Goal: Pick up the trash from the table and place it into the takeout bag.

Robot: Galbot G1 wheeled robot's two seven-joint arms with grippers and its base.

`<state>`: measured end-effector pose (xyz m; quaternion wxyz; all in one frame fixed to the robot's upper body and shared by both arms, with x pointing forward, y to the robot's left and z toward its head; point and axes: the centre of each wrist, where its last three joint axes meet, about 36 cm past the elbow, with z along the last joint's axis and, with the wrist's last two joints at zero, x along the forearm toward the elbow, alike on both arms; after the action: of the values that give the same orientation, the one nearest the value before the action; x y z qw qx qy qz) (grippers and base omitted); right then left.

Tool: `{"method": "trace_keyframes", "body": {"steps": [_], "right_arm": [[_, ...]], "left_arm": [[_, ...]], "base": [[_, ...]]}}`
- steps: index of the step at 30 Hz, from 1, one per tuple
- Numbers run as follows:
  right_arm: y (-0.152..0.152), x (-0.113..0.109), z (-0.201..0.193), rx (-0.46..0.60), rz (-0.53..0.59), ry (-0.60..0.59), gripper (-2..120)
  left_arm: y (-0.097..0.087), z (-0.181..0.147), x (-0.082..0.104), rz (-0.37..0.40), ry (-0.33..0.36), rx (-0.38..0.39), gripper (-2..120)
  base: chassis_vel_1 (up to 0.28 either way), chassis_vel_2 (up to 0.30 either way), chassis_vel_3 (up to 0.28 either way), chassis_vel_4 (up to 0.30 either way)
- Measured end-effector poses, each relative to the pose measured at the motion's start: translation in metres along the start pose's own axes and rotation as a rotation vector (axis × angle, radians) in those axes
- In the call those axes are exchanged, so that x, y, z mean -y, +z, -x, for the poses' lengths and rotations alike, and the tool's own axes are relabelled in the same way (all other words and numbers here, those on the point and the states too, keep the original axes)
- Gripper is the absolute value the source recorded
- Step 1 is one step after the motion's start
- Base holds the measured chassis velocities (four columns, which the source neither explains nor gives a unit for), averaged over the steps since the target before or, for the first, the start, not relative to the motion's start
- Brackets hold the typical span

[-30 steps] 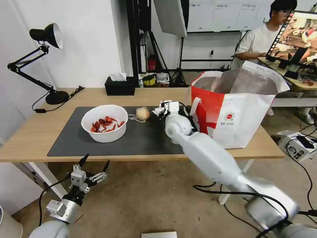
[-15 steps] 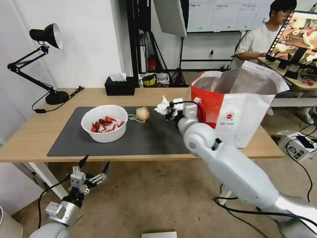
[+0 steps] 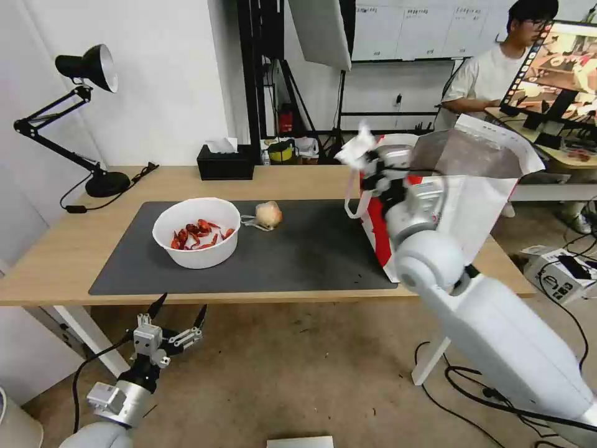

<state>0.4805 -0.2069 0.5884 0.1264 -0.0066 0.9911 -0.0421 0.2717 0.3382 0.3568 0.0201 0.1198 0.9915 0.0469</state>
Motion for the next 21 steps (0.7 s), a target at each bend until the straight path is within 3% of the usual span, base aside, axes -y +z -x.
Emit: {"method": "trace_keyframes", "body": {"steps": [6, 16, 21], "right_arm": [[0.0, 0.024, 0.001, -0.009, -0.02, 0.09, 0], [0.004, 0.035, 0.001, -0.092, -0.004, 0.125, 0], [0.001, 0.04, 0.006, -0.104, 0.014, 0.135, 16]], "left_arm": [[0.0, 0.003, 0.003, -0.006, 0.004, 0.003, 100], [0.0, 0.004, 0.003, -0.007, 0.005, 0.004, 100], [0.0, 0.004, 0.003, -0.009, 0.003, 0.005, 100]], "base": [[0.0, 0.0, 0.0, 0.0], [0.0, 0.0, 0.0, 0.0], [0.0, 0.0, 0.0, 0.0]]}}
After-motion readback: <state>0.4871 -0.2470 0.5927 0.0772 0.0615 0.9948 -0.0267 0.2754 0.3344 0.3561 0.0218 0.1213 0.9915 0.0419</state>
